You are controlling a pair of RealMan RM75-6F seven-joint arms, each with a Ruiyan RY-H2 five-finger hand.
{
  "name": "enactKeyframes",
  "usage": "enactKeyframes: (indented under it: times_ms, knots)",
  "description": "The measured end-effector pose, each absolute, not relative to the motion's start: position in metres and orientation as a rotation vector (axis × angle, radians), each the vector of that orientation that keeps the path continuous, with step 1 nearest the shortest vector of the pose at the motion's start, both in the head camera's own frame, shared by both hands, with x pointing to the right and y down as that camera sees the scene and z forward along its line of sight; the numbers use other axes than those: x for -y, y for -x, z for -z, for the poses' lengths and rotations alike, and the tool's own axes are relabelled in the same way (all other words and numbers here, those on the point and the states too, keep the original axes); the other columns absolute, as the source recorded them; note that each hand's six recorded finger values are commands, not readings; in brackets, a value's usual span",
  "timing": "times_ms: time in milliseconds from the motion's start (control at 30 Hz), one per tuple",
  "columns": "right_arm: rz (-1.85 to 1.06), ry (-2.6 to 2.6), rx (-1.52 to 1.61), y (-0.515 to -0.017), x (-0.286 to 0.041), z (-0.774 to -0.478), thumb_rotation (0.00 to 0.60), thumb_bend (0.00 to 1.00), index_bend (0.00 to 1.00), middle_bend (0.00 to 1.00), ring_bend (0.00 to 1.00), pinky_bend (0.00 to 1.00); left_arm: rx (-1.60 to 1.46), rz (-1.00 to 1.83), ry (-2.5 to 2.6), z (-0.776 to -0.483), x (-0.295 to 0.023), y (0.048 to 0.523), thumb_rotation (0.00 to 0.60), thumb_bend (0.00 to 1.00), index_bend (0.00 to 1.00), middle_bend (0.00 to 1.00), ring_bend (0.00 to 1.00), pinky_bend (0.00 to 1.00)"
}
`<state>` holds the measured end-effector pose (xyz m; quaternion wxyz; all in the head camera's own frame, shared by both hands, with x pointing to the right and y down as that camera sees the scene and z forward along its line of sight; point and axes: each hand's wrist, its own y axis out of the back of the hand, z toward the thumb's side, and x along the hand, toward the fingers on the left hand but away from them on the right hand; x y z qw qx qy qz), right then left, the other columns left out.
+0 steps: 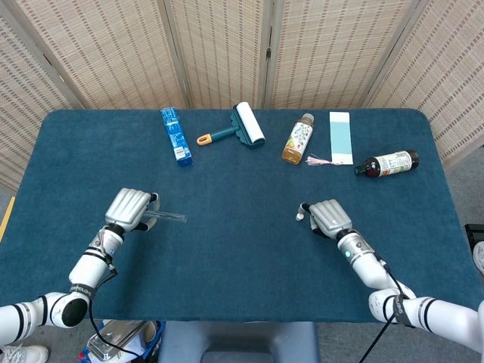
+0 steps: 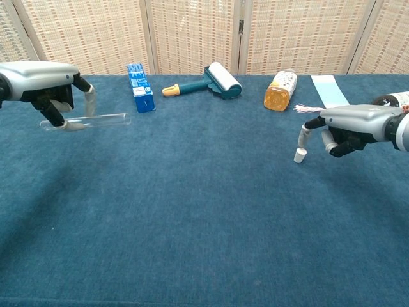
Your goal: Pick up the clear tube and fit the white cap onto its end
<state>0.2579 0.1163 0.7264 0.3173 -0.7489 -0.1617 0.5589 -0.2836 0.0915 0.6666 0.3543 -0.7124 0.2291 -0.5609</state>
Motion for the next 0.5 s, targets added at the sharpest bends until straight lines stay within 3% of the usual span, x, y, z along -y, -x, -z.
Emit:
enactKeyframes:
  times_ms: [133, 167, 233, 300, 333, 400, 500]
  knots:
    - [-1.455, 1.945, 0.447, -0.261, -0.113, -0.714, 0.600, 0.99, 0.29, 1.00, 1.00, 1.00, -0.594, 1.455, 1.841, -0.667, -0.092, 0.286, 0.600, 0.39, 0.61, 1.00, 1.00, 1.00]
    - [-1.452, 1.938, 0.454, -0.262, -0.112, -0.710, 0.600, 0.95, 0.29, 1.00, 1.00, 1.00, -0.594, 1.457, 1.843, -0.667, -0.092, 0.287, 0.600, 0.39, 0.61, 1.00, 1.00, 1.00]
    - [-1.448, 1.921, 0.471, -0.266, -0.110, -0.701, 0.600, 0.69, 0.29, 1.00, 1.00, 1.00, -0.593, 1.459, 1.845, -0.667, -0.093, 0.287, 0.600, 0.39, 0.61, 1.00, 1.00, 1.00]
    - [-1.448, 1.909, 0.495, -0.269, -0.108, -0.692, 0.600, 0.30, 0.29, 1.00, 1.00, 1.00, -0.590, 1.460, 1.848, -0.668, -0.093, 0.287, 0.600, 0.39, 0.61, 1.00, 1.00, 1.00]
    - [-1.449, 1.904, 0.510, -0.271, -0.107, -0.688, 0.600, 0.18, 0.29, 1.00, 1.00, 1.00, -0.588, 1.460, 1.850, -0.668, -0.094, 0.287, 0.600, 0.39, 0.61, 1.00, 1.00, 1.00]
    - [-1.458, 1.886, 0.540, -0.276, -0.104, -0.681, 0.600, 0.04, 0.29, 1.00, 1.00, 1.00, -0.584, 1.458, 1.852, -0.668, -0.095, 0.286, 0.600, 0.39, 0.61, 1.00, 1.00, 1.00]
    - [-1.465, 1.861, 0.561, -0.279, -0.102, -0.678, 0.577, 0.00, 0.29, 1.00, 1.00, 1.00, -0.580, 1.453, 1.856, -0.668, -0.096, 0.284, 0.600, 0.39, 0.61, 1.00, 1.00, 1.00]
